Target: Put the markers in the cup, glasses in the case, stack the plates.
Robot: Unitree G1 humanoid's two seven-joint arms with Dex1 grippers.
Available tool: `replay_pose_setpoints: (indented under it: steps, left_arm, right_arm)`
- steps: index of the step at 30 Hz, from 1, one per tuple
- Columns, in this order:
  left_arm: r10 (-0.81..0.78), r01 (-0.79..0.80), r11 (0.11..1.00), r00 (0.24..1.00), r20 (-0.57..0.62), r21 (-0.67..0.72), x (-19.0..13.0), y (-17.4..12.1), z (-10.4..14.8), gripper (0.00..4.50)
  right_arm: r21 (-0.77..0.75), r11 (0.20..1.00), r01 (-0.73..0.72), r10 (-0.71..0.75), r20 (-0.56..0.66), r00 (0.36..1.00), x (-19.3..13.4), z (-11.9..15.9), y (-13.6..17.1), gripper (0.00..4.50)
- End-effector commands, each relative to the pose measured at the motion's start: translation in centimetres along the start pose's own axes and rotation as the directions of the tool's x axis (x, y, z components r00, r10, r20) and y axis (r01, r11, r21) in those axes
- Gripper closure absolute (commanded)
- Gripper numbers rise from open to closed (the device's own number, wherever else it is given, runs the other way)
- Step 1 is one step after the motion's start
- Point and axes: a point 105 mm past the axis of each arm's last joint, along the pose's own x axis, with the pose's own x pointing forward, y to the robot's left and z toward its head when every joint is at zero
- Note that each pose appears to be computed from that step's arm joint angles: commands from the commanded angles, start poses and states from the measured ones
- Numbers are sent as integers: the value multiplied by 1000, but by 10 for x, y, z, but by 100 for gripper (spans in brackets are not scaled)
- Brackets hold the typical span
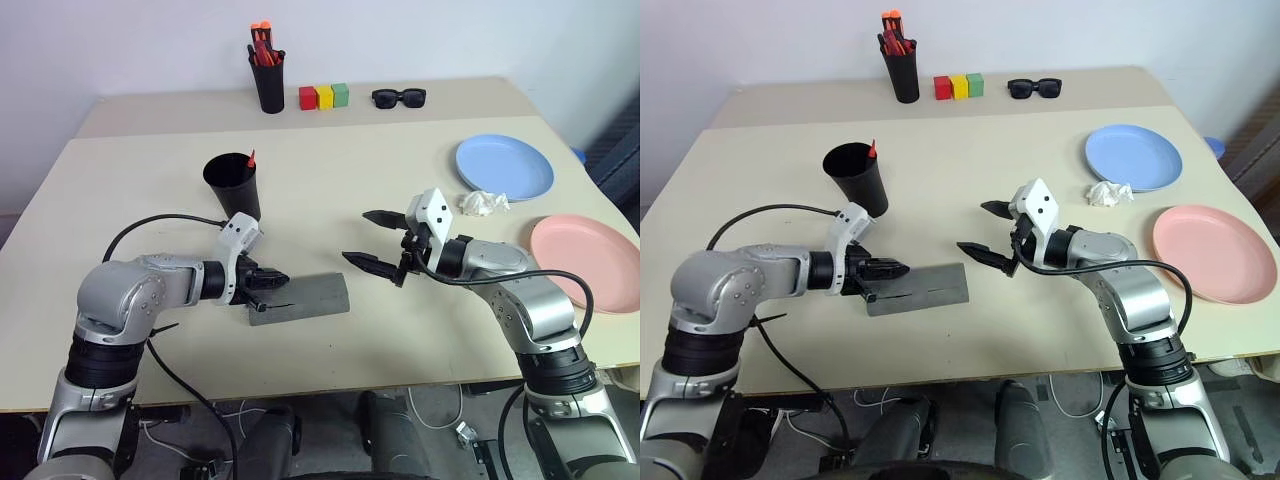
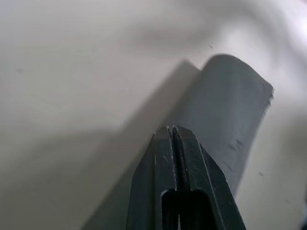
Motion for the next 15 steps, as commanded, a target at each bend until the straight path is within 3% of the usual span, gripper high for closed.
replay_pose_setpoints:
  steps: [1, 4, 8, 11, 15]
  left_arm:
    - [93, -119, 984, 977, 190, 130, -12, 12, 42, 447]
    - [81, -136, 976, 952, 294, 170, -18, 13, 64, 361]
    - [-35, -62, 976, 901, 433, 208, -31, 1, 91, 166]
    - [-81, -46, 959, 903, 422, 281, -33, -1, 92, 6]
    - [-175, -23, 909, 885, 431, 417, -33, -9, 94, 2]
  right_arm:
    - [-33, 999, -2, 3, 37, 999, 2, 10, -1, 0]
    - [-38, 999, 35, -33, 51, 998, 0, 14, -9, 0]
    - [-34, 989, 141, -138, 66, 988, -16, 21, -34, 0]
    - [-35, 969, 244, -243, 37, 969, -37, 21, -57, 0]
    - [-25, 910, 414, -415, -90, 906, -78, 8, -87, 0]
